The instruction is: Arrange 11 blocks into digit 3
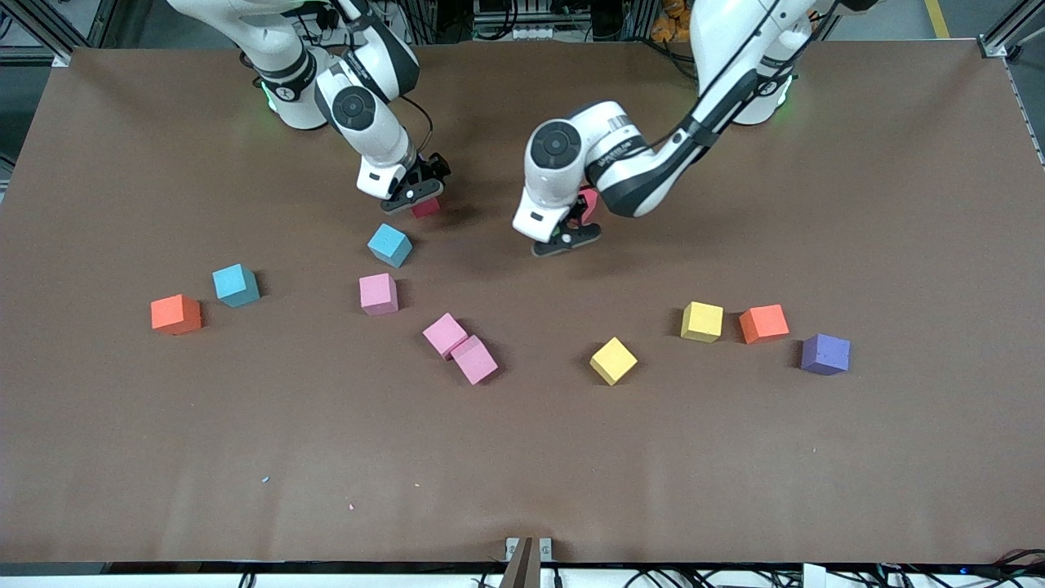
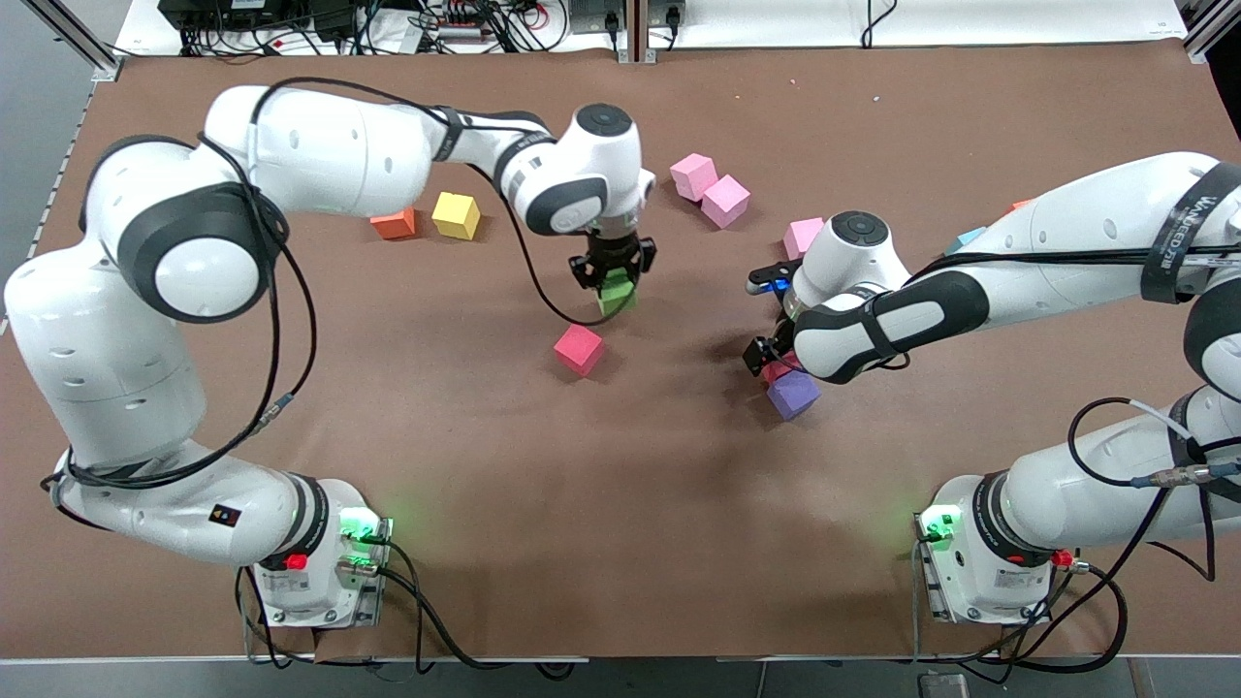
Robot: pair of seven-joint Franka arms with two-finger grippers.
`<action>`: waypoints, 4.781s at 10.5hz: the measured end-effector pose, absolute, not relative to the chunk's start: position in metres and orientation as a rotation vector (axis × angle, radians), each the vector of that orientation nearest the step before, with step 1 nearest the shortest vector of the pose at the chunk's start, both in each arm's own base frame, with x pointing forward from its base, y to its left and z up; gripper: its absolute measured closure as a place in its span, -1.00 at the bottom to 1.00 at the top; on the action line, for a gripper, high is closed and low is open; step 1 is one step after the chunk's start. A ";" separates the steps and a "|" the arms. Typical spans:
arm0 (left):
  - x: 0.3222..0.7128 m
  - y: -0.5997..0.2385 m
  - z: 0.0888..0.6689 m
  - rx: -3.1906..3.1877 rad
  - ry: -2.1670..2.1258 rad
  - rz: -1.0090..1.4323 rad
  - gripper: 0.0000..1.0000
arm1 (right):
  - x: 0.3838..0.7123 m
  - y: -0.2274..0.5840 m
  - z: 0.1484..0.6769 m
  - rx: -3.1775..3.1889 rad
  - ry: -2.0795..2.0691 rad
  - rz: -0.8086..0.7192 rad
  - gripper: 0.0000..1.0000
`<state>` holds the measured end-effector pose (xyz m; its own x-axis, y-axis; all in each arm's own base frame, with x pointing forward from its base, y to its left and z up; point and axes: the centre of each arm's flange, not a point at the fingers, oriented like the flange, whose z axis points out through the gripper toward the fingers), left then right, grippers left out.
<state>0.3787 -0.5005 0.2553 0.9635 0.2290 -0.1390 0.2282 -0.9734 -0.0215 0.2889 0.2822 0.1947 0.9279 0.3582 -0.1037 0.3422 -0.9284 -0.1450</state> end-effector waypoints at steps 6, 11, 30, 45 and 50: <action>0.306 -0.549 0.222 -3.090 0.182 0.253 -0.07 | 0.289 0.282 0.195 -2.941 -0.631 0.187 -0.20; 0.291 -0.556 0.208 -3.073 0.210 0.278 -0.07 | 0.289 0.283 0.195 -2.822 -1.000 0.160 -0.19; 0.393 -0.513 0.311 -3.031 -0.710 0.076 -1.00 | 0.304 0.312 0.218 -2.414 -1.847 -0.043 -0.19; 0.326 -0.450 0.242 -2.614 -1.293 0.118 -1.00 | 0.311 0.431 0.224 -2.323 -2.270 0.086 -0.19; 0.310 -0.445 0.225 -2.641 -1.283 0.135 -1.00 | 0.308 0.441 0.216 -2.297 -2.302 0.104 -0.19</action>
<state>0.3102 -0.4445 0.2249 0.6187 0.7856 0.0062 0.7672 -0.6025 -0.2199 0.3079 0.4412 0.2158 -0.0003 0.9923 -0.1237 0.9994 0.0045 0.0338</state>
